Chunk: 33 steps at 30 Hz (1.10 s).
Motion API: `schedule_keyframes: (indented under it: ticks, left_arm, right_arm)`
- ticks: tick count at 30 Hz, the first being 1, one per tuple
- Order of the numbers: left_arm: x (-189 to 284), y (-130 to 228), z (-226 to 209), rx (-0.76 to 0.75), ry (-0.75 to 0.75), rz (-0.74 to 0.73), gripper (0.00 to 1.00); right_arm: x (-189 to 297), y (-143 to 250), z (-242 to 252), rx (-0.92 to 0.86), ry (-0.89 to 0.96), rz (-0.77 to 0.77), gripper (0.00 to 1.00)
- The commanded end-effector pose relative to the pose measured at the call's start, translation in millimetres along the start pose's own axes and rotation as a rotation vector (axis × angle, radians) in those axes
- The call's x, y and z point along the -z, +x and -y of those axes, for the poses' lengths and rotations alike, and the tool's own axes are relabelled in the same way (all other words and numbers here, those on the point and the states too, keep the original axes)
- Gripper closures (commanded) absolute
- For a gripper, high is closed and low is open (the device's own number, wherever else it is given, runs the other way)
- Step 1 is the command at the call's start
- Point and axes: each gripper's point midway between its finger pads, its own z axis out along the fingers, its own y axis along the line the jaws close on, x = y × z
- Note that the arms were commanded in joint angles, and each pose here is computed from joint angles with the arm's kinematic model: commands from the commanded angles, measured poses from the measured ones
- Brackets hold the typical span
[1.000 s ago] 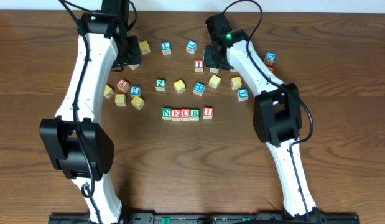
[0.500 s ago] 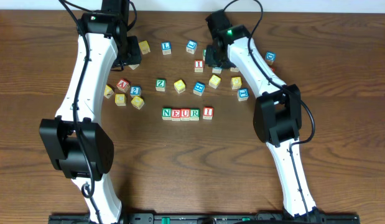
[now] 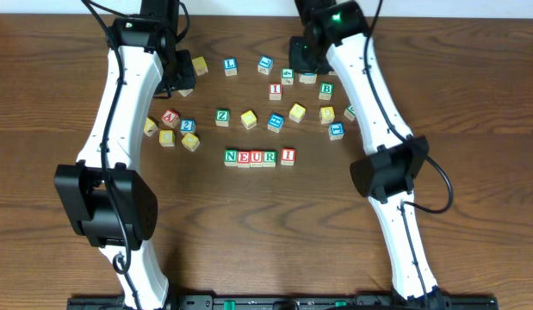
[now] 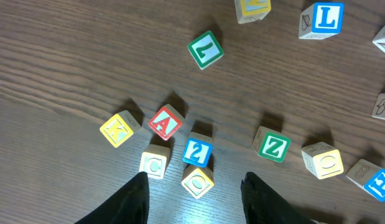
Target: Spell out NEURIPS
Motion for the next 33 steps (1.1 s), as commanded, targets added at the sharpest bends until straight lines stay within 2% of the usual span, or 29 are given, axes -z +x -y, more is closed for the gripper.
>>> schedule_keyframes:
  ticks: [1, 4, 6, 14, 18, 21, 26, 33]
  left_arm:
    - [21.1, -10.2, -4.7, -0.001, 0.002, 0.058, 0.53]
    - [21.1, -10.1, -4.7, -0.001, 0.001, 0.058, 0.53]
    - [21.1, -10.1, -4.7, -0.001, 0.001, 0.058, 0.53]
    - [21.1, -10.0, -4.7, -0.001, 0.001, 0.057, 0.53]
    - [21.1, -10.0, -4.7, -0.001, 0.001, 0.057, 0.53]
    - [21.1, -10.0, -4.7, -0.001, 0.001, 0.057, 0.53]
    - [21.1, -10.0, -4.7, -0.001, 0.001, 0.057, 0.53]
    - [21.1, -10.1, -4.7, -0.001, 0.001, 0.058, 0.53]
  right_arm:
    - [38.0, -5.7, -3.8, 0.054, -0.036, 0.055, 0.93]
    - [73.4, 2.8, 1.5, 0.062, -0.039, 0.067, 0.93]
    - [95.1, 4.6, -6.4, 0.129, -0.096, 0.085, 0.95]
    - [204.3, 6.4, -13.0, 0.169, -0.204, 0.272, 0.93]
    - [254.6, 18.1, -7.9, 0.191, -0.231, 0.344, 0.95]
    - [276.7, 34.9, 1.5, 0.195, -0.222, 0.339, 0.96]
    - [270.2, 67.5, 22.5, 0.186, -0.148, 0.228, 0.96]
    - [185.3, 99.9, 37.4, 0.164, -0.033, -0.048, 0.97]
